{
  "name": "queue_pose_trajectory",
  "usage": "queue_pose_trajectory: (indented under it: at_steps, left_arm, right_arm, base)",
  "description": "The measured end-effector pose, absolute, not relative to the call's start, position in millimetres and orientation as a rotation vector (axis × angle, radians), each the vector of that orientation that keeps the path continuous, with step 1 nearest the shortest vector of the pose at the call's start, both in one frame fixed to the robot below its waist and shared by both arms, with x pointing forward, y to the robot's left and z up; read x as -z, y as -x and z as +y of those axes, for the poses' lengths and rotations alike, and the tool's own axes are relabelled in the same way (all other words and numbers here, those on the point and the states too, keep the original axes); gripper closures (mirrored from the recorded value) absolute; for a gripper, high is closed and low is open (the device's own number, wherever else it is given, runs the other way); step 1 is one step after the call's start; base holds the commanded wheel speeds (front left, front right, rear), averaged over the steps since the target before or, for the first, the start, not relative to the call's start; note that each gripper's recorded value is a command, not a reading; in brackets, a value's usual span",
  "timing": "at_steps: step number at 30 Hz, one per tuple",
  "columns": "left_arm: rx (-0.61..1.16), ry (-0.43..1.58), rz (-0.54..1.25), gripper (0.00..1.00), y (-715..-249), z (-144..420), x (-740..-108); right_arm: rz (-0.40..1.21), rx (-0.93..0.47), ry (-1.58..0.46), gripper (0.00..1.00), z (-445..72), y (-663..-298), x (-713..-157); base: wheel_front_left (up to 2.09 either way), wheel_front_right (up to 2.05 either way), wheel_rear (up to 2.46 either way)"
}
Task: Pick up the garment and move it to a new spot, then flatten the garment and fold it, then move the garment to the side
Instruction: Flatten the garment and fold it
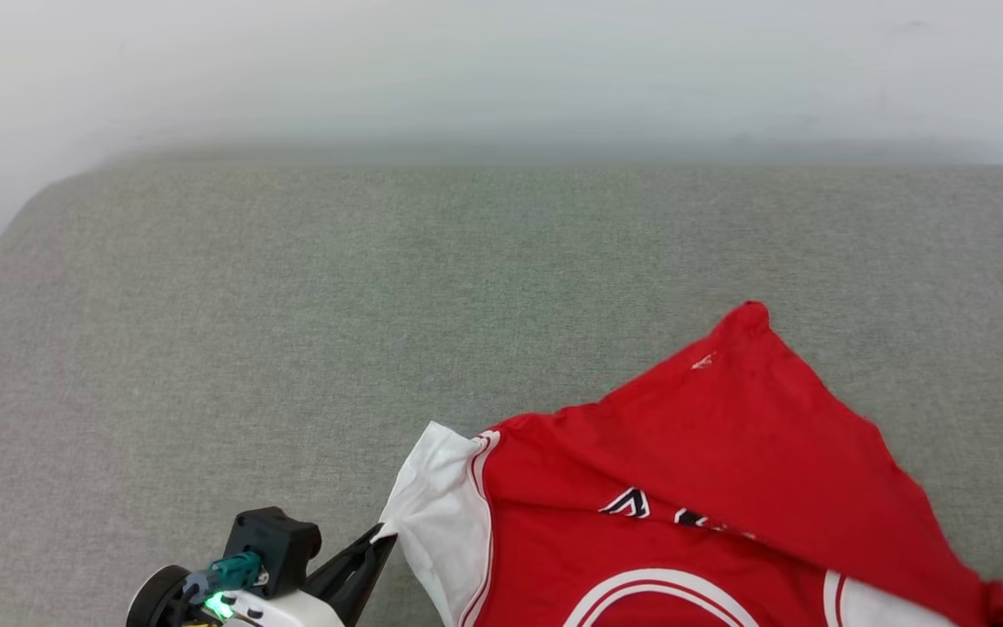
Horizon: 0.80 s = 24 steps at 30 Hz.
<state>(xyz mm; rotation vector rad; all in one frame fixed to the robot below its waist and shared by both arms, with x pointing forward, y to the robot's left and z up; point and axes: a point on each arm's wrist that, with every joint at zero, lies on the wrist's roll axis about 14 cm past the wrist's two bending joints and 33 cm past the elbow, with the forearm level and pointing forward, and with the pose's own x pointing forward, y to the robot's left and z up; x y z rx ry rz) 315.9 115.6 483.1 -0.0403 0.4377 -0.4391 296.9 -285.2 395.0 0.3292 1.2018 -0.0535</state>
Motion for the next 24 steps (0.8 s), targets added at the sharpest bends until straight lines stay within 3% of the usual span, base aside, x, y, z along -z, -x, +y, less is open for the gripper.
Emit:
queue_pose_trajectory:
  at_steps: [5, 11, 12, 13, 17, 24]
  left_arm:
    - [0.434, 0.053, 0.420, 1.00, -317.4, 114.6, -485.3]
    - [0.441, 0.063, 0.421, 1.00, -316.9, 111.6, -485.4]
    - [0.442, 0.063, 0.421, 1.00, -316.9, 111.5, -485.2]
    - [0.442, 0.063, 0.422, 1.00, -317.1, 111.3, -485.1]
    - [0.445, 0.066, 0.426, 1.00, -317.2, 110.5, -484.1]
    - [0.440, 0.066, 0.432, 1.00, -322.4, 113.5, -482.0]
  right_arm:
    - [1.225, 0.078, -0.400, 1.00, -281.6, -271.5, -382.3]
    - [1.226, 0.080, -0.414, 1.00, -279.1, -268.7, -377.5]
    - [1.224, 0.077, -0.408, 0.92, -278.6, -269.5, -377.2]
    - [1.221, 0.073, -0.397, 0.00, -278.7, -271.0, -377.5]
    - [1.202, 0.031, -0.369, 0.00, -275.0, -281.7, -384.1]
    - [1.105, -0.110, -0.236, 0.00, -258.6, -334.6, -425.7]
  base:
    - [0.00, 0.00, 0.00]
    - [0.00, 0.00, 0.00]
    - [0.00, 0.00, 0.00]
    - [0.00, 0.00, 0.00]
    - [0.00, 0.00, 0.00]
    - [0.00, 0.00, 0.00]
